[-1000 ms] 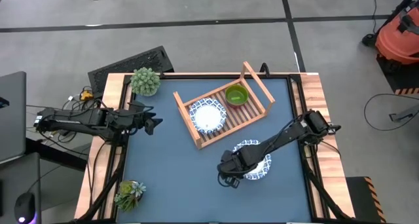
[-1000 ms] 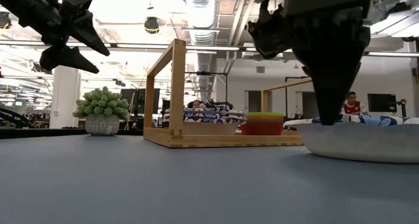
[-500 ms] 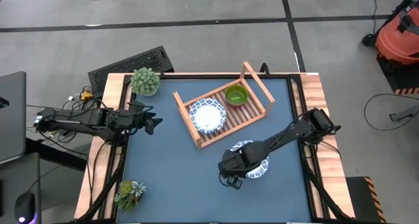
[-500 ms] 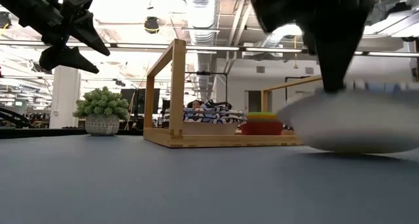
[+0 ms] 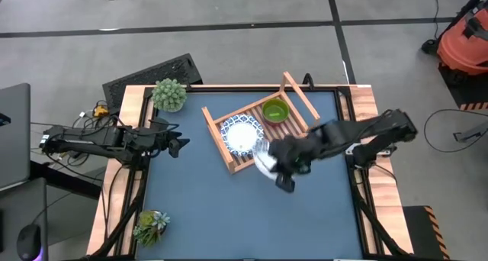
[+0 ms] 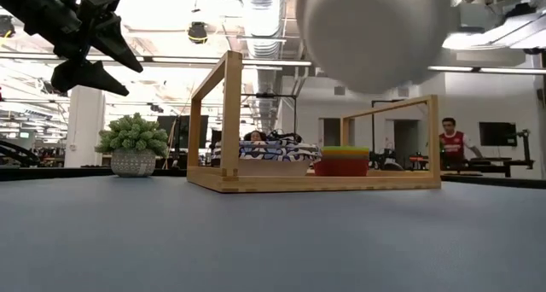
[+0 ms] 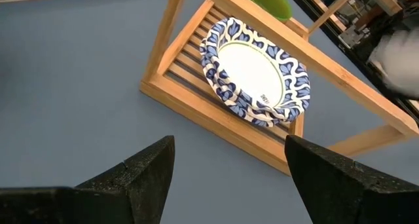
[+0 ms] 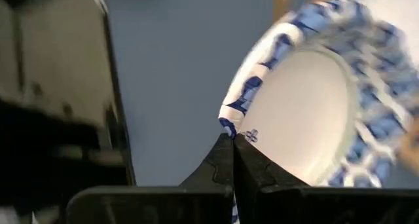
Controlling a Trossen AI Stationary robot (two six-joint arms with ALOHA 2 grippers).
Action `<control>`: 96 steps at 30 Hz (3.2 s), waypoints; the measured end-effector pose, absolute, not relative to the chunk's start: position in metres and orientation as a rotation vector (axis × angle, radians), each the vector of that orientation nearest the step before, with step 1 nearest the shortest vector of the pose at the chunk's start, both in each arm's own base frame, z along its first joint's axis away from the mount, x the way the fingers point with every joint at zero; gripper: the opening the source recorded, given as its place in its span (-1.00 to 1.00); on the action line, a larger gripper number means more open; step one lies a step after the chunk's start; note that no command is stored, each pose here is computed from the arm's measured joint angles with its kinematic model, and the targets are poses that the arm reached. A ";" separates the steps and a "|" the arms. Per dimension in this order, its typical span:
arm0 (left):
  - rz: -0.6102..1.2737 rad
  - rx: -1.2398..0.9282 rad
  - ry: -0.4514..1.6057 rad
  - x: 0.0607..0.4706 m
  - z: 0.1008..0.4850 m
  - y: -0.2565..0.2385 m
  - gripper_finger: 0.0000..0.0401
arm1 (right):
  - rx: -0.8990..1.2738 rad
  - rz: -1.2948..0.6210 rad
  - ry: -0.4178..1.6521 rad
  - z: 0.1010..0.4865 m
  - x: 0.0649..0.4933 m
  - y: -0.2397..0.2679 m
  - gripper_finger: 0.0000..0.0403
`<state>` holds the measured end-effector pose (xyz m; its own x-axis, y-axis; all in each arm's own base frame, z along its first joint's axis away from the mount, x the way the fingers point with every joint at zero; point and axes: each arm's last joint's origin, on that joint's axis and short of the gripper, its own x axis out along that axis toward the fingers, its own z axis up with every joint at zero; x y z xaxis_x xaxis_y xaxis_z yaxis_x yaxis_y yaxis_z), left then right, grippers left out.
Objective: Place and stack bowls onto a shelf
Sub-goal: Stack the blue patterned bowl on top of the blue patterned bowl on the shelf, then return to Home Position
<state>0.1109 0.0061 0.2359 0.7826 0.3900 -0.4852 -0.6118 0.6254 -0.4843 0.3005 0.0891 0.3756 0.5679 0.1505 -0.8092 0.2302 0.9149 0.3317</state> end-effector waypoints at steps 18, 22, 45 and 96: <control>0.642 -0.684 0.319 0.110 0.236 0.008 0.37 | -0.242 -0.112 0.667 0.419 0.298 0.018 -0.92; 0.647 -0.689 0.315 0.110 0.236 0.008 0.37 | -0.409 -0.081 0.790 0.392 0.322 0.009 -0.92; 0.711 -0.706 0.298 0.108 0.235 0.009 0.37 | -0.665 0.215 1.183 0.261 0.405 -0.004 -0.92; 0.655 -0.695 0.297 0.109 0.237 0.008 0.37 | -0.076 -0.146 0.682 0.477 0.203 -0.011 -0.15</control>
